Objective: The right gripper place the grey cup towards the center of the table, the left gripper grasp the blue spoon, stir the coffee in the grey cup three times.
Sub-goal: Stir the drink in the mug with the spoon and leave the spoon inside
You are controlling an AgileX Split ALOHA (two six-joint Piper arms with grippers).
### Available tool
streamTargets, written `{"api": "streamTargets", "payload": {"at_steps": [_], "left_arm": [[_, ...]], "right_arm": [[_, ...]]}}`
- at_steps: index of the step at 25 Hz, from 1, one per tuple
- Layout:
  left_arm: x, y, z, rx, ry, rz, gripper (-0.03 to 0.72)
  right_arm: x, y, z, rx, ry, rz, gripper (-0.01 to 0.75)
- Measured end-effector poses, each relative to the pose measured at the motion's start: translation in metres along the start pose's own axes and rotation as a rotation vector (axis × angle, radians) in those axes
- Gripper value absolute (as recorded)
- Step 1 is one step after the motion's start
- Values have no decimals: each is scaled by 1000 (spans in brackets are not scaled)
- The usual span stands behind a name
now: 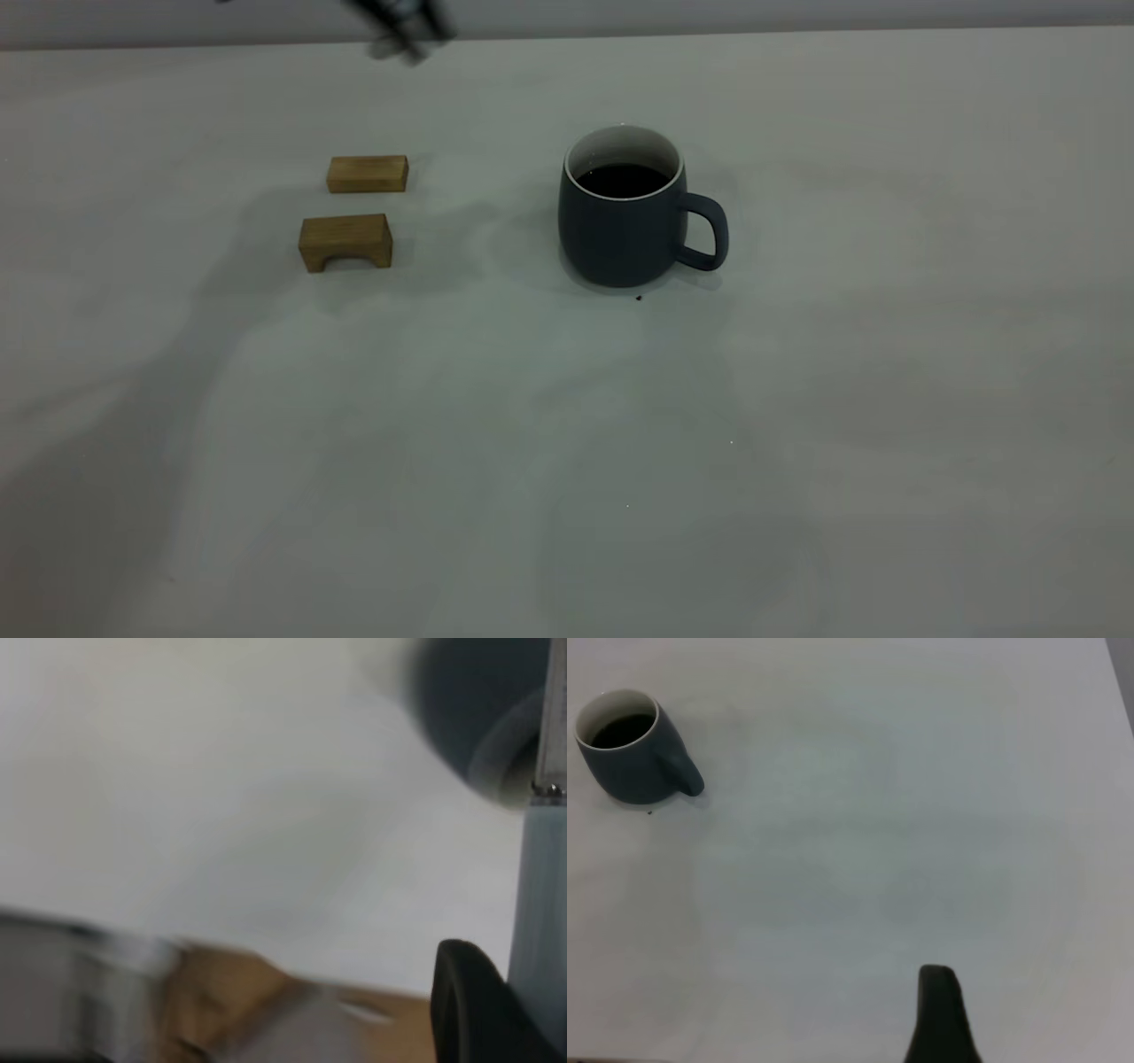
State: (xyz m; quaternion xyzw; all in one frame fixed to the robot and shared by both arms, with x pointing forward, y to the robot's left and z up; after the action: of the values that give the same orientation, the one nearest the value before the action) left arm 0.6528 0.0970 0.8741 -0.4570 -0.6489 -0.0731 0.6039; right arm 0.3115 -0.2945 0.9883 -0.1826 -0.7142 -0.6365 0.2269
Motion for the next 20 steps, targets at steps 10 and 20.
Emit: {"api": "streamTargets", "payload": {"at_steps": [10,20], "left_arm": [[-24,-52,-46,254,-175,346,148],[-76,-52,-54,361,-180,443,148]], "right_arm": [[0,0,0,1,0,0,587],[0,0,0,1,0,0,587]]}}
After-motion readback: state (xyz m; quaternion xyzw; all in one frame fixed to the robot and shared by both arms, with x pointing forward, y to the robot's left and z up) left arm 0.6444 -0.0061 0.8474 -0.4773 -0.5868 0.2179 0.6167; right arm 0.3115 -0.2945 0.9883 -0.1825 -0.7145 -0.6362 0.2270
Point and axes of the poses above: a point on each arm's last joint axis where the gripper is mounted, x pointing back along that axis away from the gripper, z along the wrist's bending axis when the last joint is at zero, y = z × x, the point moved 9 cm from there along -x, pointing out along that axis toward the gripper, and after that the axes turned 5 degrees about x, right-handed, at the moved point
